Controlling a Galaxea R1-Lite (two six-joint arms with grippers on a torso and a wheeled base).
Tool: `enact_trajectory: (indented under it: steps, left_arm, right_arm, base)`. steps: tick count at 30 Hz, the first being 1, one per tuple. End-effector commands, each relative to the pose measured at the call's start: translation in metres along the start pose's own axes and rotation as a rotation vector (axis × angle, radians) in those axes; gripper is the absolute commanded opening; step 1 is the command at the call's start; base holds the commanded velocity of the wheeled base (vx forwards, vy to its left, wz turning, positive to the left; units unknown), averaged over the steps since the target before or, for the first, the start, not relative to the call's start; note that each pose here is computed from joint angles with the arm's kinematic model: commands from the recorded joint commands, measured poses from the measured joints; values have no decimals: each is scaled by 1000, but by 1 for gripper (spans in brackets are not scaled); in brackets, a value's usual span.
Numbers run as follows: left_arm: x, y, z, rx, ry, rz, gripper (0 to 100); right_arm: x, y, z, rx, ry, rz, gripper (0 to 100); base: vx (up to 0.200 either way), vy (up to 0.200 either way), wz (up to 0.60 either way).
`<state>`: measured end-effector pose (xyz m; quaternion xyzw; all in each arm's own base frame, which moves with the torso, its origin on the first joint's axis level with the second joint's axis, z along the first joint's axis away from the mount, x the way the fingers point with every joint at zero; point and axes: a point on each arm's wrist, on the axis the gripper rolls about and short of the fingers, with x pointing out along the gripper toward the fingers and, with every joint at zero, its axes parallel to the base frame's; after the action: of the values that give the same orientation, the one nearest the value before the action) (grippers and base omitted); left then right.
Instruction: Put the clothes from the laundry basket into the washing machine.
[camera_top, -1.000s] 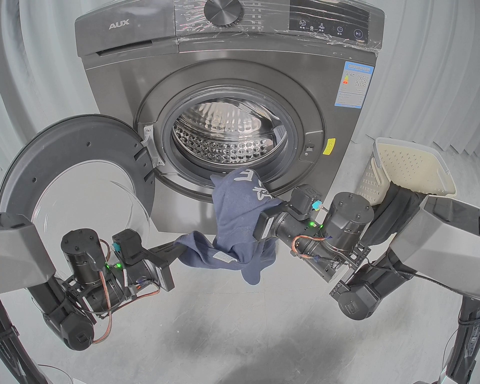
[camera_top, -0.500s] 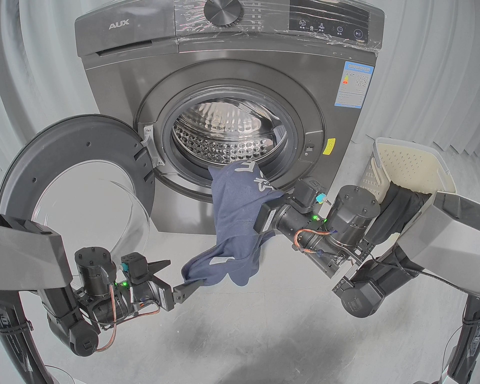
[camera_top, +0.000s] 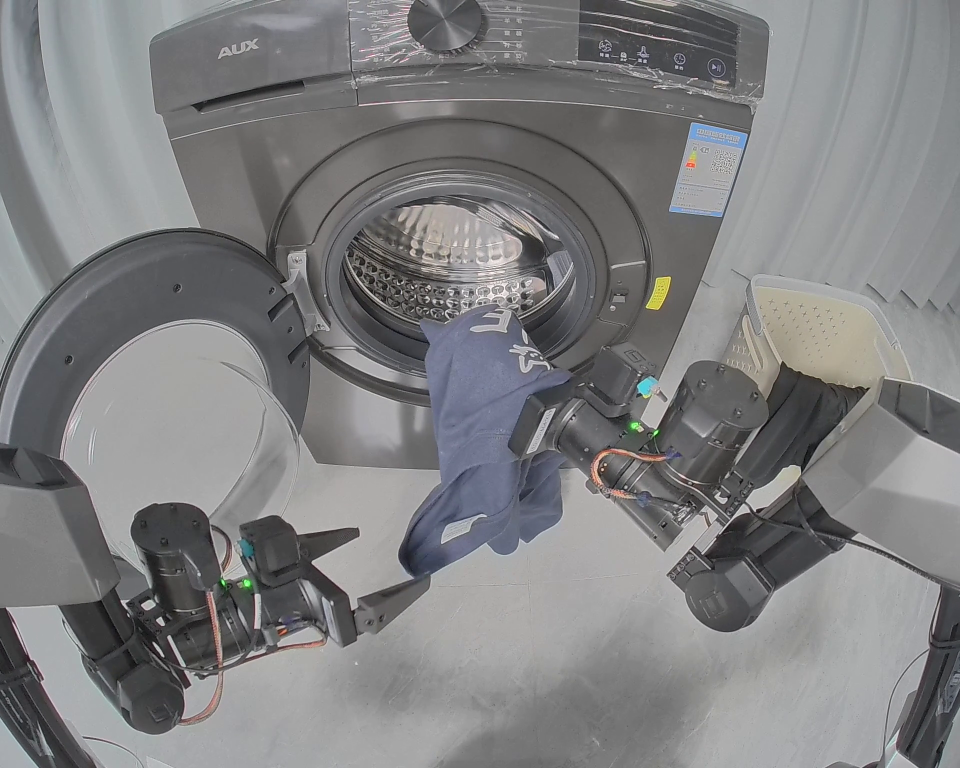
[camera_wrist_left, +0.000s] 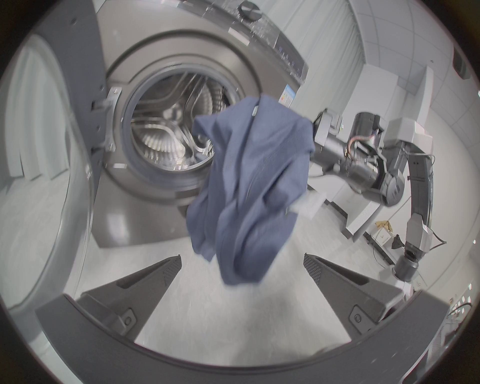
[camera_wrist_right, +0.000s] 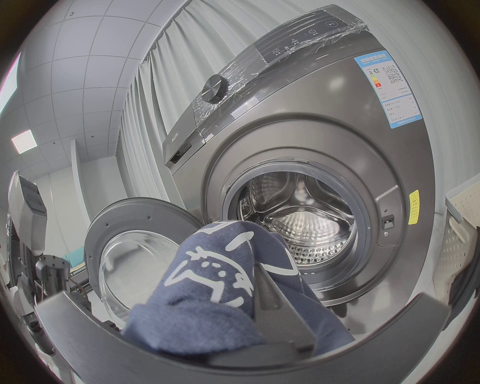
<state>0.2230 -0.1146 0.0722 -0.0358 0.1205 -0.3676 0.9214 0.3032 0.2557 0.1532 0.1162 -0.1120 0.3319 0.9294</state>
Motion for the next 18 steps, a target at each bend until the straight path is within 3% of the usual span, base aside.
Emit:
enact_trajectory:
  steps: [1,12,18]
  left_arm:
    - [34,-14,29,42,-148,-33,100]
    - [76,-19,28,47,-184,-73,100]
    - [92,-15,25,50,-192,-63,100]
  right_arm:
    - [1,14,-5,11,11,32,0]
    - [0,27,-12,26,27,43,0]
    - [0,31,-17,28,39,48,0]
  base:
    - [0,0,0]
    - [0,0,0]
    - [0,0,0]
